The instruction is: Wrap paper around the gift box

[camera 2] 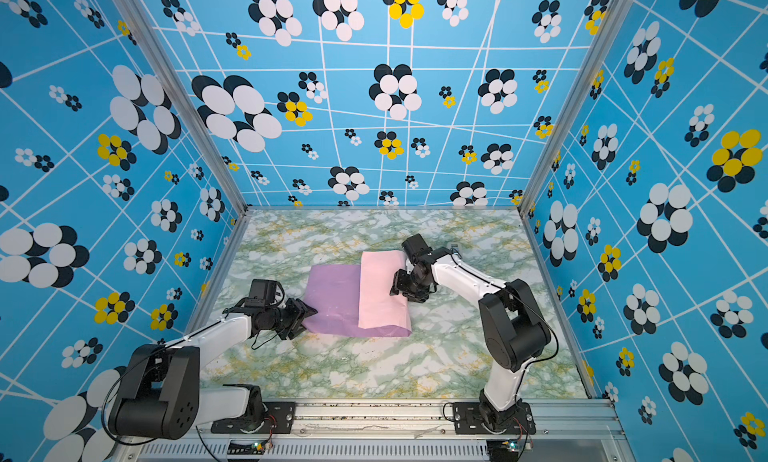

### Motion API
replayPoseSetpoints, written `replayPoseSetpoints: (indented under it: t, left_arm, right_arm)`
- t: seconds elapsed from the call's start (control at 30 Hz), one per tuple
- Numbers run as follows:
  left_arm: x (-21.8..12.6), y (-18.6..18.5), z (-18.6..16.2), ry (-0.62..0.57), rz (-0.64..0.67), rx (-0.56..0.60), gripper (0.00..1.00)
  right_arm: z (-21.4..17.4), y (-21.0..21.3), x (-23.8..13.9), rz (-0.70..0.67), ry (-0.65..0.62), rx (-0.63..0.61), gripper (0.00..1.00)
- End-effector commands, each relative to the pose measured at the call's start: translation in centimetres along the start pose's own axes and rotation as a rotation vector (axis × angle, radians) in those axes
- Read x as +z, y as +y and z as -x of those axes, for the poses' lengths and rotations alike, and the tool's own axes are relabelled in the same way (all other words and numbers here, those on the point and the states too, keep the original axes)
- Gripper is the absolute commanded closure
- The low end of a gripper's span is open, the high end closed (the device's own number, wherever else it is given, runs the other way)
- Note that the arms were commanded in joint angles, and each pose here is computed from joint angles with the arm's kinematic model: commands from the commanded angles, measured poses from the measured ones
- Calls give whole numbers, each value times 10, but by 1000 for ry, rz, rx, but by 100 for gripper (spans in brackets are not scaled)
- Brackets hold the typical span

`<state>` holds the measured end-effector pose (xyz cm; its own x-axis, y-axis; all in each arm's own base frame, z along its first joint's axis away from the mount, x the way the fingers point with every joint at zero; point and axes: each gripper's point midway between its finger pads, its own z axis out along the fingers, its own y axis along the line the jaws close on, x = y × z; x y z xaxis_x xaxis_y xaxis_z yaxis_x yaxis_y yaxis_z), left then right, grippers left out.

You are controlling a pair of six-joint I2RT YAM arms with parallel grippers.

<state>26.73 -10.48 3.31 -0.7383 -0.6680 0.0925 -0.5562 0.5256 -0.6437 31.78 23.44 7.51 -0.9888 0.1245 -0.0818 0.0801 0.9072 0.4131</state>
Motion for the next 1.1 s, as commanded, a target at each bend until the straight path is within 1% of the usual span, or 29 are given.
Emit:
replayPoseSetpoints:
  t: [0.0,0.1,0.17,0.23,0.4,0.5,0.53,0.63,0.83,0.9,1.07]
  left_arm:
    - [2,-13,10,-30,-31,77,40]
    - [1,-23,24,-76,-39,157,37]
    - [3,-29,32,-95,-52,196,37]
    - [8,-35,37,-83,-63,225,38]
    - [19,-40,39,-30,-50,270,48]
    - [15,-42,44,-39,-17,324,51]
    - [13,-43,46,-46,-8,342,53]
    - [8,-47,53,-67,28,398,70]
    - [2,-57,45,-38,54,489,97]
    - [0,-64,38,-25,51,519,100]
    - [-4,-101,7,10,4,651,100]
  right_arm:
    - [-11,-25,8,-89,22,11,39]
    - [-10,-25,7,-87,19,10,39]
    - [-11,-25,7,-87,20,9,39]
    - [-11,-25,6,-88,20,6,39]
    - [-12,-26,5,-90,19,6,39]
    - [-12,-27,6,-91,20,9,39]
    - [-12,-27,6,-91,19,10,39]
    - [-13,-27,7,-89,23,10,39]
    - [-14,-29,6,-102,20,13,39]
    - [-13,-30,7,-106,18,17,39]
    - [-13,-33,7,-116,17,25,39]
